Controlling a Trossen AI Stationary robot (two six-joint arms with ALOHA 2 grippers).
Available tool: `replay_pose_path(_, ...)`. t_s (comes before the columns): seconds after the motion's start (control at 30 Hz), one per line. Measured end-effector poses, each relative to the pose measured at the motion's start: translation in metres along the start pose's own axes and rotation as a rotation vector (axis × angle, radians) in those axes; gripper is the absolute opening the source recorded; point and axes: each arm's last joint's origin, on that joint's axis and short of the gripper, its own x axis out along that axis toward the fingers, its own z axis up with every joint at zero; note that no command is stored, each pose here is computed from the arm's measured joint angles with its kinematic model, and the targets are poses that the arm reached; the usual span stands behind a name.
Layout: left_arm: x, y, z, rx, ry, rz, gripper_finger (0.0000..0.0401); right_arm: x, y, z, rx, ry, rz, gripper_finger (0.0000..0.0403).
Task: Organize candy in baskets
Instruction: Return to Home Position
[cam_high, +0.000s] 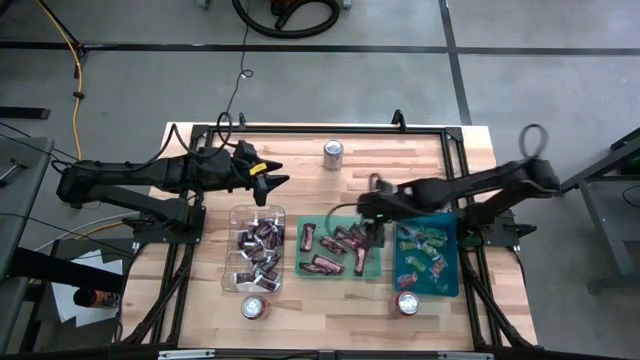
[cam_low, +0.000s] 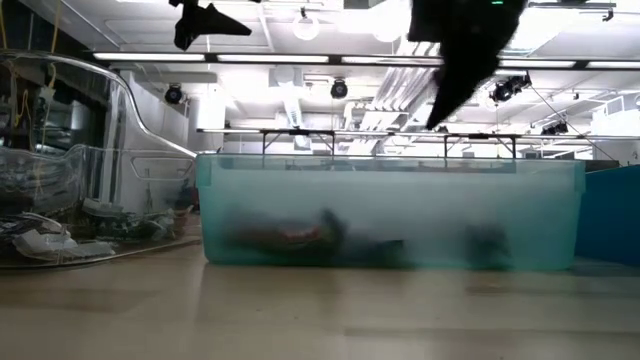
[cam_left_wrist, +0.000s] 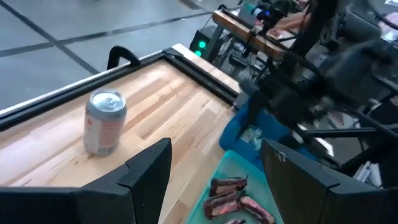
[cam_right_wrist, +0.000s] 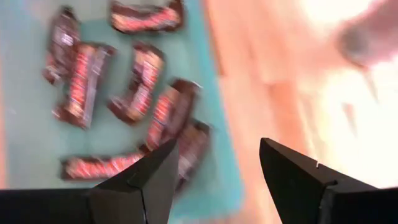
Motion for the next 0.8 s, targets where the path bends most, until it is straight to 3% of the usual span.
replay_pose_path(0.1, 0.000, -0.001, 0.001, 0.005, 0.005, -0.035, 0.0235, -0.020, -0.015, -0.026, 0.078, -0.008, -0.041, 0.0220)
replay_pose_path(0.27, -0.008, -0.004, 0.003, 0.082, 0.007, -0.112, 0.0232, -0.041, -0.036, -0.083, 0.355, -0.030, -0.053, 0.0201)
replay_pose_path(0.37, -0.023, -0.009, 0.007, 0.180, -0.041, -0.177, 0.0214, -0.049, -0.043, -0.106, 0.528, -0.095, -0.017, 0.0148)
replay_pose_path(0.47, -0.044, -0.003, 0.006, 0.218, -0.125, -0.183, 0.0173, -0.058, -0.045, -0.115, 0.642, -0.185, 0.046, 0.0057)
replay_pose_path(0.53, -0.055, 0.008, -0.005, 0.205, -0.188, -0.167, 0.0134, -0.064, -0.046, -0.114, 0.673, -0.245, 0.086, 0.0016)
replay_pose_path(0.7, -0.069, 0.043, -0.054, 0.086, -0.337, -0.235, 0.0018, -0.078, -0.047, -0.103, 0.647, -0.366, 0.101, 0.0005)
replay_pose_path(0.8, -0.072, 0.061, -0.080, 0.014, -0.462, -0.291, 0.0013, -0.079, -0.046, -0.099, 0.501, -0.368, 0.089, 0.0007)
